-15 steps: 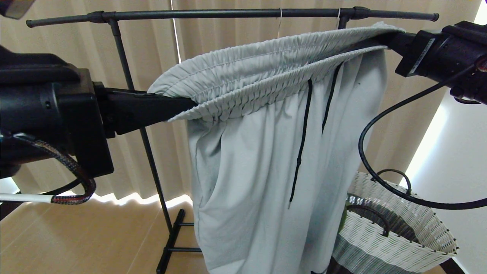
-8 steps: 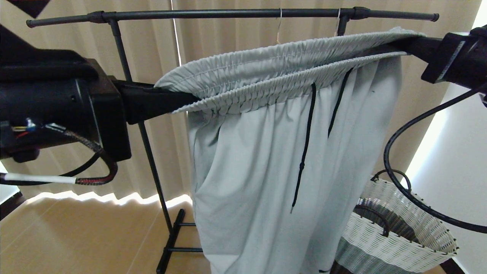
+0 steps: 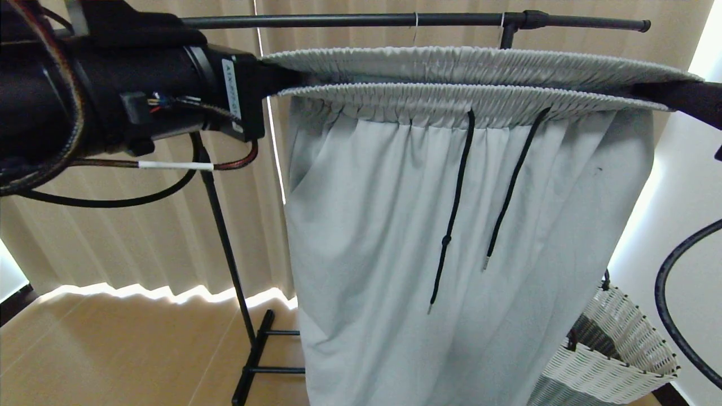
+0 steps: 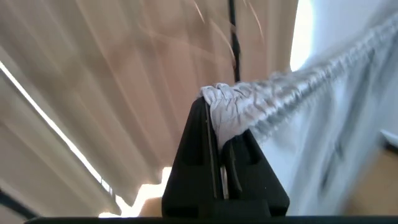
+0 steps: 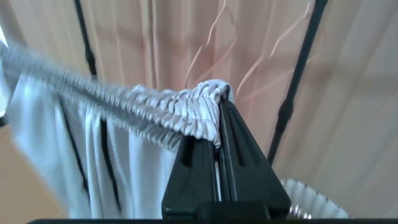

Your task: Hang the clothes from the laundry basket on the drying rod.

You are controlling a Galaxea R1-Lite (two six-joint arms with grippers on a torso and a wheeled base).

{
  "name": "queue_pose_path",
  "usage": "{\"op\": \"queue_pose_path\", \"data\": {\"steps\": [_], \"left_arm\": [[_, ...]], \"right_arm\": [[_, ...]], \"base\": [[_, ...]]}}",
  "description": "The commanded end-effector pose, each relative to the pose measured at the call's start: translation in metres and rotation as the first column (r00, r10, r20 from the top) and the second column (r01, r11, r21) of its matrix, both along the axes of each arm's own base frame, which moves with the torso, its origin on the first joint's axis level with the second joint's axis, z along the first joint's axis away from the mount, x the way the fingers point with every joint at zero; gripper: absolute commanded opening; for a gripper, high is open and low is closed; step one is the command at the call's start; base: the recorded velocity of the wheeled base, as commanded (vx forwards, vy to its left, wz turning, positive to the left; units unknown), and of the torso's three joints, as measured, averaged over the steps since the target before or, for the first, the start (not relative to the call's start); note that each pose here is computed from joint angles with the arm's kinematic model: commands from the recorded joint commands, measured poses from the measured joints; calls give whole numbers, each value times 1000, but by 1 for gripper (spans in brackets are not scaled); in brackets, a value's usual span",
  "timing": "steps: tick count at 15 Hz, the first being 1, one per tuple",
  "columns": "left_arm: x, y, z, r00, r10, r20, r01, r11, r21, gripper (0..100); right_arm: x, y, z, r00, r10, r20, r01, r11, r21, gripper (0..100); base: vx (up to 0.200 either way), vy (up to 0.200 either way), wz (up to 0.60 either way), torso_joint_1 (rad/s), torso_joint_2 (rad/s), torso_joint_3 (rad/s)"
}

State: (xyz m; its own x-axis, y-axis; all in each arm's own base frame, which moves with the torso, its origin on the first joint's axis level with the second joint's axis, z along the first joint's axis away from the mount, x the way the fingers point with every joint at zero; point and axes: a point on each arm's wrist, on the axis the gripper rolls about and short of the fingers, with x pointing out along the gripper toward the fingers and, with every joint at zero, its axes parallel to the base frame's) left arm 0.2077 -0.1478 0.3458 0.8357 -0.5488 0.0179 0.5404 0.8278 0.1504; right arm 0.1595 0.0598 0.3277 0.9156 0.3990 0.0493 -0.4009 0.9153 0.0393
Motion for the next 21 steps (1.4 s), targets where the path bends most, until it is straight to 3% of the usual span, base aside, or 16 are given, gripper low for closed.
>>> {"op": "queue_pose_path", "data": {"steps": [1, 5, 10, 21], "left_arm": [[21, -13, -5, 999, 35, -1, -35, 999, -13, 0], [38, -14, 0, 991, 130, 27, -128, 991, -45, 0], [45, -11, 1, 989, 148, 19, -146, 986, -74, 0], [36, -6, -1, 989, 147, 8, -146, 987, -64, 0]], "right_arm": [[-18, -3, -1, 999, 26, 19, -26, 1000, 6, 0], [-36, -1, -10, 992, 122, 18, -122, 992, 1, 0], [-52, -4, -22, 969, 246, 12, -246, 969, -8, 0], [-35, -1, -23, 978, 210, -14, -210, 977, -21, 0]], "base": [[0, 0, 0, 0, 0, 0], [0, 0, 0, 0, 0, 0], [0, 0, 0, 0, 0, 0], [0, 0, 0, 0, 0, 0]]}}
